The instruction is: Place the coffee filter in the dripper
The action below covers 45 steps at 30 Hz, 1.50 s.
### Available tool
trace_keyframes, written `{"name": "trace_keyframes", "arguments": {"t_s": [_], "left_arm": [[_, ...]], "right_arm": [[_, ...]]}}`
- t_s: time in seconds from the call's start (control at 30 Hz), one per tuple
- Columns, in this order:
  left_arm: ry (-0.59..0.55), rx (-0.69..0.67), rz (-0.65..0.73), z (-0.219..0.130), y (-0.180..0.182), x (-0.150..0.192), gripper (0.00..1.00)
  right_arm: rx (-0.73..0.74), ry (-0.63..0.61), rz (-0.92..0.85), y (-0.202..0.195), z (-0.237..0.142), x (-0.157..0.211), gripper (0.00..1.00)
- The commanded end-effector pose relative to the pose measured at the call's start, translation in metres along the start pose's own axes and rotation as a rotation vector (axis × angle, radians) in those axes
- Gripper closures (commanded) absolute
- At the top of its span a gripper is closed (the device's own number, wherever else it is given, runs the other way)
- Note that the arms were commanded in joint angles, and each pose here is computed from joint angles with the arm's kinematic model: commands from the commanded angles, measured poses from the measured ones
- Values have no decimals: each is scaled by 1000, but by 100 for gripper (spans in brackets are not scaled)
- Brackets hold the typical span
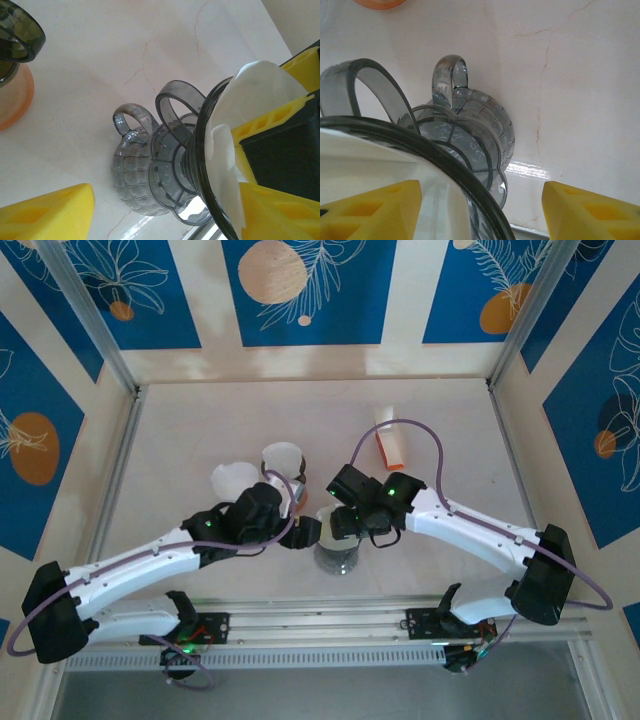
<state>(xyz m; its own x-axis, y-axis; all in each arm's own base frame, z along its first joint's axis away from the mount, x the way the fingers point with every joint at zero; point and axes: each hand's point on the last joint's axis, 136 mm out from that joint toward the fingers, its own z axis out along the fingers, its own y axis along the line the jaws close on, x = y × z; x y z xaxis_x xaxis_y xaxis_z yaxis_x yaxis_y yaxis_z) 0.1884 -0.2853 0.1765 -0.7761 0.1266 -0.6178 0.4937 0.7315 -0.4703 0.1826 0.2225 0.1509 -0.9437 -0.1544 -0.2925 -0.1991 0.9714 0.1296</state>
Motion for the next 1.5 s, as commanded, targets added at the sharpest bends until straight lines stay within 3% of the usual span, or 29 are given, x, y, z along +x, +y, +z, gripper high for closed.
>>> {"name": "trace_keyframes", "arguments": {"t_s": [0.0, 0.93, 1.47], "left_arm": [[-4, 12, 4, 2, 0, -1, 27], [-6, 26, -6, 3, -2, -1, 27], [-75, 110, -21, -7, -17, -12, 16]], "right_arm": [[17, 14, -12, -2, 0, 1, 34], [77, 94, -34, -9, 34, 17, 35], [104, 102, -33, -13, 41, 21, 35]]}}
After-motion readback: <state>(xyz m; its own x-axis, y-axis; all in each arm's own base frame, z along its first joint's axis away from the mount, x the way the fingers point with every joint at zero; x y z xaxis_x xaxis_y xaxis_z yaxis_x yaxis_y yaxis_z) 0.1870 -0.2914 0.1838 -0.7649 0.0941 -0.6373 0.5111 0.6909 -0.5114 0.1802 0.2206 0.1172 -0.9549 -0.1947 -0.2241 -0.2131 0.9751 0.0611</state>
